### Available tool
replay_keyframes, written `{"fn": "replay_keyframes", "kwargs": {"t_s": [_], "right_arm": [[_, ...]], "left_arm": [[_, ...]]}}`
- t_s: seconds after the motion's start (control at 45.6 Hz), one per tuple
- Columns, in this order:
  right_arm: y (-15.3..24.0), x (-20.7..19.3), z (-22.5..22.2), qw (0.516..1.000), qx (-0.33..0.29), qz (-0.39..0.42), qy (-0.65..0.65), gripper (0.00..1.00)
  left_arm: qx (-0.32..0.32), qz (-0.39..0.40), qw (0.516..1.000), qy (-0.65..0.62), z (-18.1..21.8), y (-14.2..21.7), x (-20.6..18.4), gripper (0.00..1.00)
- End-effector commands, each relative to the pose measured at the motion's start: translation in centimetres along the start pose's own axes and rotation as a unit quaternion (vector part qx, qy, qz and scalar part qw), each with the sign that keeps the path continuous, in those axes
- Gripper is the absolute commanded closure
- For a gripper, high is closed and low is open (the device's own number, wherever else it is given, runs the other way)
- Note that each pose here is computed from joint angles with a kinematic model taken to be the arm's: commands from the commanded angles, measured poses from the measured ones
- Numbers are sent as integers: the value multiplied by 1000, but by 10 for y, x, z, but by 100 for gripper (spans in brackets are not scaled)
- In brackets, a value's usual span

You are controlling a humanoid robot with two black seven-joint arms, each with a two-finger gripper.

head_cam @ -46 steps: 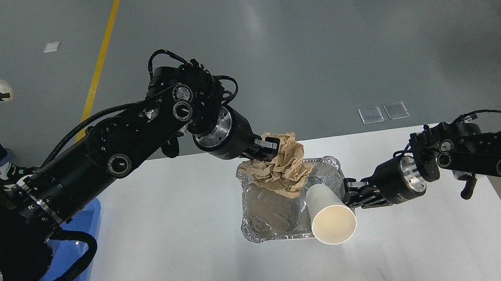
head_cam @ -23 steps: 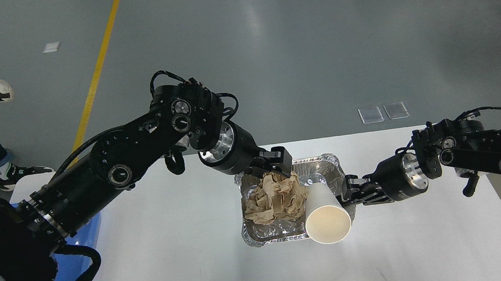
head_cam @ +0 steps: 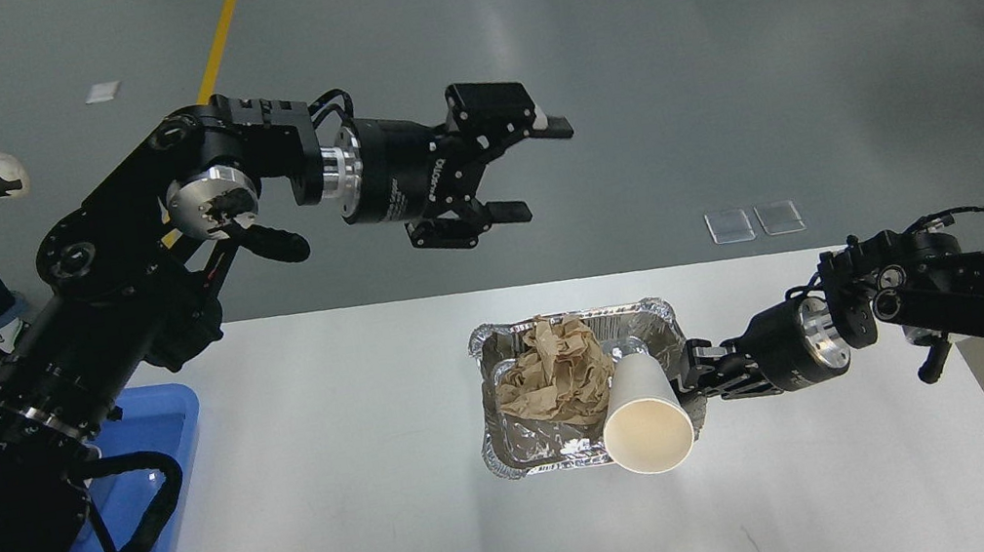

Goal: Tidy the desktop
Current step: 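Open the left gripper and raise it away from the foil tray, then lift the foil tray with the right gripper and carry it into the white bin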

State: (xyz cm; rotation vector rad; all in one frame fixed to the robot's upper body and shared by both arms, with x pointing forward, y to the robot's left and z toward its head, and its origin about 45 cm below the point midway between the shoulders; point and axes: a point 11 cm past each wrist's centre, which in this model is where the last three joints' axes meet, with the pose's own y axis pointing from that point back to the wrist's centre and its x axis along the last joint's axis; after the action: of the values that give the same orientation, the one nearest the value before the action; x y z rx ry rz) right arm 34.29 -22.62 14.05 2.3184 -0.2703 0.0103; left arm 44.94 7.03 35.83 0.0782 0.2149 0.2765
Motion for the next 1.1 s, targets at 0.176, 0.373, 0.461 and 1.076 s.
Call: {"fn": "replay_keyframes", "kwargs": {"t_s": [0.176, 0.373, 0.461, 1.076], "right_arm": [[24, 18, 7, 998, 17, 48, -44, 100], [37, 22, 19, 991, 39, 82, -103, 100], [48, 25, 31, 983, 45, 106, -141, 100], [188, 25, 140, 865, 60, 317, -384, 100]], "left_arm": [[-234, 112, 899, 353, -12, 53, 72, 2], [-263, 149, 839, 453, -93, 71, 82, 2], [-277, 158, 806, 499, -123, 69, 78, 2], [-245, 232, 769, 543, -178, 105, 85, 2]]}}
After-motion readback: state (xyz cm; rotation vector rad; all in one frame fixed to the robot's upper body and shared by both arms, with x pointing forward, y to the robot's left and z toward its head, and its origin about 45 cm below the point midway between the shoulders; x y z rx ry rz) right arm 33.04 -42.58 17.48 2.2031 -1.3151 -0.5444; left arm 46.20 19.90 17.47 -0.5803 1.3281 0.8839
